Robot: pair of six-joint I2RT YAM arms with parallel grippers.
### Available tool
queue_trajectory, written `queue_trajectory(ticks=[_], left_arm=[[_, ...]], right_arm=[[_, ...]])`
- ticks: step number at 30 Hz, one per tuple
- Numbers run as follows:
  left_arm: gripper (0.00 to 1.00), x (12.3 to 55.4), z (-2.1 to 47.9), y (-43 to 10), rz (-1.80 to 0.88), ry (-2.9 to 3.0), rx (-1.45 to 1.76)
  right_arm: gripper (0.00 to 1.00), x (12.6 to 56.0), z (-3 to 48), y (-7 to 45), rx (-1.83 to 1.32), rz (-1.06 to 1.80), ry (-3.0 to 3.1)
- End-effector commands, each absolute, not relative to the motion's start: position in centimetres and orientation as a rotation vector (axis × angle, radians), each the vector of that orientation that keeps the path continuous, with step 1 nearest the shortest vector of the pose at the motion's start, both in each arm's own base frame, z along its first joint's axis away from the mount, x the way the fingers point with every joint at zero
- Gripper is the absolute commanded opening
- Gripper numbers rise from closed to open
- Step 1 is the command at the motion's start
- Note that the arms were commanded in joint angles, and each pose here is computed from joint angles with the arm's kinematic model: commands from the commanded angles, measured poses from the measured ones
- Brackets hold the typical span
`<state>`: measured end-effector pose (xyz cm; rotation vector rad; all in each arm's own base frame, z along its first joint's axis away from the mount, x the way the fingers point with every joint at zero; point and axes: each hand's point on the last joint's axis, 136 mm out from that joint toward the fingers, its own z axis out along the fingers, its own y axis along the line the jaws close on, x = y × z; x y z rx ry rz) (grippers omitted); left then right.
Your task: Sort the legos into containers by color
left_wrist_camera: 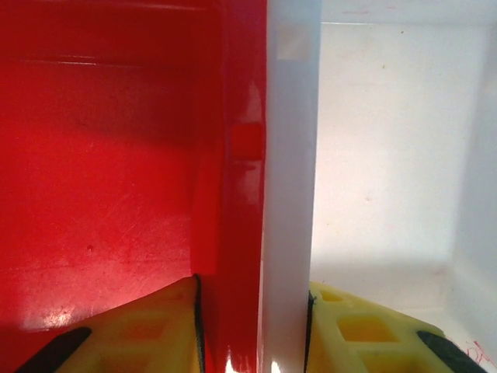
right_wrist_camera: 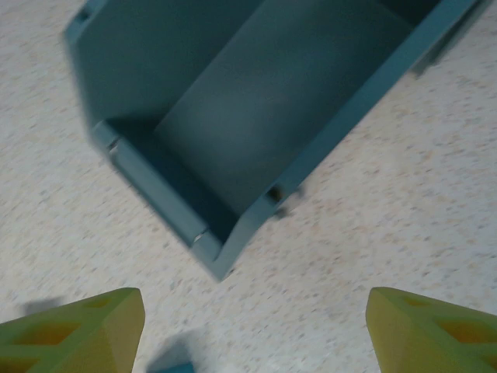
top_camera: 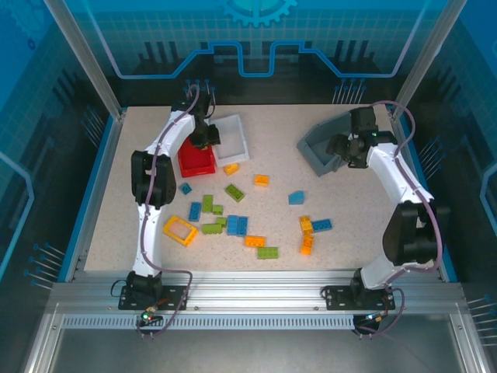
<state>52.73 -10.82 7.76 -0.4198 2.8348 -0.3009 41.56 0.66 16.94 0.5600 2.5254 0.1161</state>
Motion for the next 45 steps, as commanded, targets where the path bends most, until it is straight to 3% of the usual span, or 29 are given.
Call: queue_trajectory(ticks=[1, 10, 18, 20, 25, 27, 37, 45], left_arm=[[0.28, 50.4, 9.0, -13.6, -0.406, 2.866, -0.323], [0.26, 46.4, 8.9, -15.8, -0.378, 2.926, -0.216], [0.24, 44.0, 8.5, -16.5, -0.307, 2.954, -0.173], [0.25, 44.3, 8.7, -16.4, -0.296, 2.944, -0.182], [0.24, 46.6, 9.3, -16.0, -0.278, 2.903, -0.211], [0.24, 47.7, 9.5, -15.7, -0.278, 2.892, -0.223], [0.23, 51.9, 9.6, -13.2, -0.210, 2.864, -0.264], [0.22, 52.0, 9.3, -12.2, -0.179, 2.887, -0.242]], right_arm=[[0.76, 42.5, 15.8, -2.0, 0.619, 0.027, 2.561], [0.74, 46.5, 13.1, -5.1, 0.644, -0.066, 2.658], [0.65, 47.7, 10.3, -5.1, 0.568, -0.132, 2.759], [0.59, 47.9, 10.2, -4.7, 0.525, -0.151, 2.763], [0.27, 48.9, 10.4, -2.7, 0.350, -0.195, 2.778], [0.22, 49.1, 10.7, -1.6, 0.277, -0.215, 2.777], [0.20, 50.1, 11.6, 6.1, 0.090, -0.153, 2.746], [0.19, 51.3, 11.3, 11.4, 0.037, -0.099, 2.740]])
